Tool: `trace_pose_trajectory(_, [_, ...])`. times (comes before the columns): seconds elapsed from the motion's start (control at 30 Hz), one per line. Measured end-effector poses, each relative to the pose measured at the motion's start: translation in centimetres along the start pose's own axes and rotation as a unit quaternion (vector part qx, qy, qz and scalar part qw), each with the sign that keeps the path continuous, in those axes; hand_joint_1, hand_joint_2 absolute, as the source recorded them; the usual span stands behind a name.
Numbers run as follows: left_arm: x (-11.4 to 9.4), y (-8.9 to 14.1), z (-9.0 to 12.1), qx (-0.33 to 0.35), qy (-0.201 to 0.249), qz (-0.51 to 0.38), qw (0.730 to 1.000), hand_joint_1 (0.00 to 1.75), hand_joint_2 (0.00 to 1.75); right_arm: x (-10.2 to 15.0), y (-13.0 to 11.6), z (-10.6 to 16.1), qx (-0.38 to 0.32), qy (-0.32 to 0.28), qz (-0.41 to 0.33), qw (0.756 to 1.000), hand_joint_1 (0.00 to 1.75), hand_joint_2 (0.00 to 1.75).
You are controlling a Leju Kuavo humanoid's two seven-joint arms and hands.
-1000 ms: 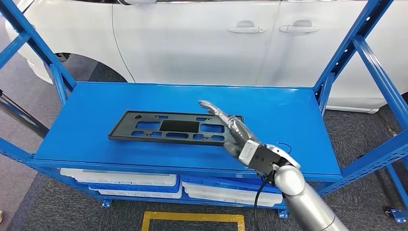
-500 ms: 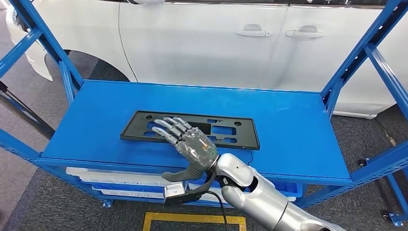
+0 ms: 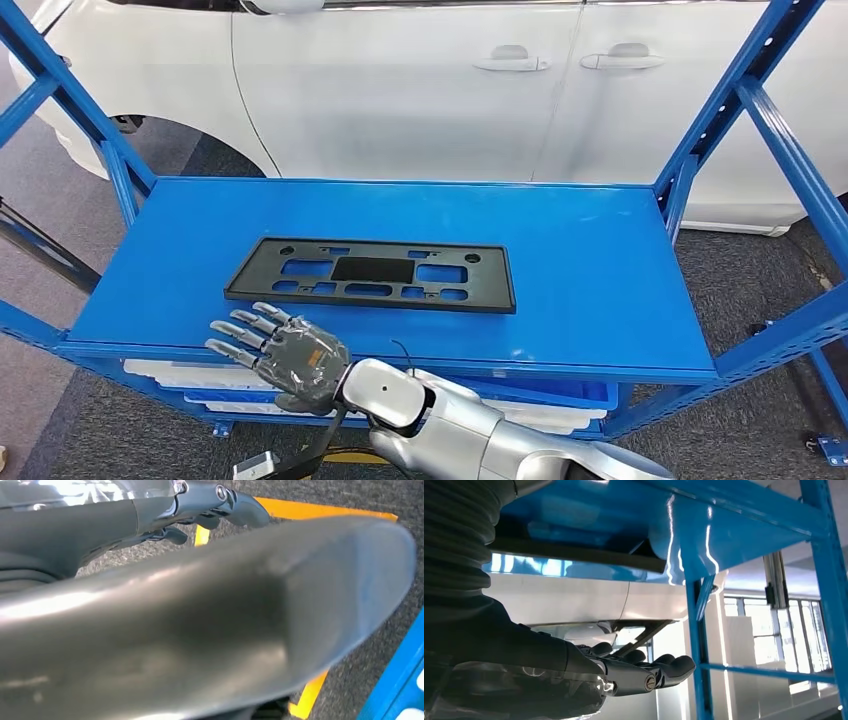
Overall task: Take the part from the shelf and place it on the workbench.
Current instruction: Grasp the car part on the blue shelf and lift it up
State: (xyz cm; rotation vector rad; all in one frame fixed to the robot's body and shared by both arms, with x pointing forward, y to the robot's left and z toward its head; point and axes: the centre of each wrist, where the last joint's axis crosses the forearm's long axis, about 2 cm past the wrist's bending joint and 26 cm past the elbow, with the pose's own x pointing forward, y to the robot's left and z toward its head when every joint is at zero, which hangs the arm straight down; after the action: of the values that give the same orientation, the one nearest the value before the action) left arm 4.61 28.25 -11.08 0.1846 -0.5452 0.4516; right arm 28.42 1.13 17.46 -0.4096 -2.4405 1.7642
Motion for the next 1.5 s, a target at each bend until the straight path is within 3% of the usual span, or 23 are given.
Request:
trace_pose_trajectory(0.17, [0.1,0.0,0.0,-0.003,-0.001,-0.006,1.0,0.0,0.0,1.1,0.5,-1.4,0.016,0.006,0.003,1.0,0.0,1.75])
trace_pose_trajectory(0.3, [0.0,-0.1,0.0,-0.009,-0.001,-0.015,1.0,0.0,0.0,0.9,0.4,-2.0,0.026,0.046,0.012,0.999,0.0,1.75])
trace_pose_trajectory(0.5, [0.3,0.0,-0.1,-0.018,0.0,-0.034,0.999,0.0,0.0,-1.9,0.2,-1.8,0.044,0.137,0.041,0.989,0.0,1.75])
trace_pose_trajectory(0.73, [0.4,-0.3,-0.2,-0.025,0.002,-0.042,0.999,0.0,0.0,-5.1,-0.2,-1.1,0.047,0.192,0.09,0.976,0.0,1.75])
trace_pose_trajectory(0.97, [0.4,0.0,-0.2,-0.024,0.001,-0.047,0.999,0.0,0.0,-7.6,-0.4,0.0,0.058,0.222,0.116,0.966,0.0,1.75])
trace_pose_trajectory(1.27, [1.0,0.3,-0.5,-0.024,-0.005,-0.053,0.998,0.0,0.0,-9.2,-0.2,1.2,0.08,0.238,0.131,0.959,0.0,1.75])
trace_pose_trajectory(1.3, [1.0,0.3,-0.5,-0.025,-0.006,-0.053,0.998,0.0,0.0,-9.3,-0.1,1.3,0.082,0.239,0.132,0.958,0.07,1.75])
trace_pose_trajectory(1.33, [1.0,0.3,-0.6,-0.025,-0.006,-0.054,0.998,0.0,0.0,-9.4,-0.1,1.3,0.083,0.241,0.133,0.958,0.39,1.75])
trace_pose_trajectory(1.43, [1.3,0.2,-0.7,-0.027,-0.009,-0.054,0.998,0.0,0.0,-9.6,0.0,1.6,0.096,0.245,0.133,0.955,1.59,1.75])
trace_pose_trajectory(1.5, [1.4,0.2,-0.7,-0.028,-0.01,-0.054,0.998,0.0,0.0,-9.7,0.2,1.9,0.11,0.247,0.132,0.954,1.75,1.75])
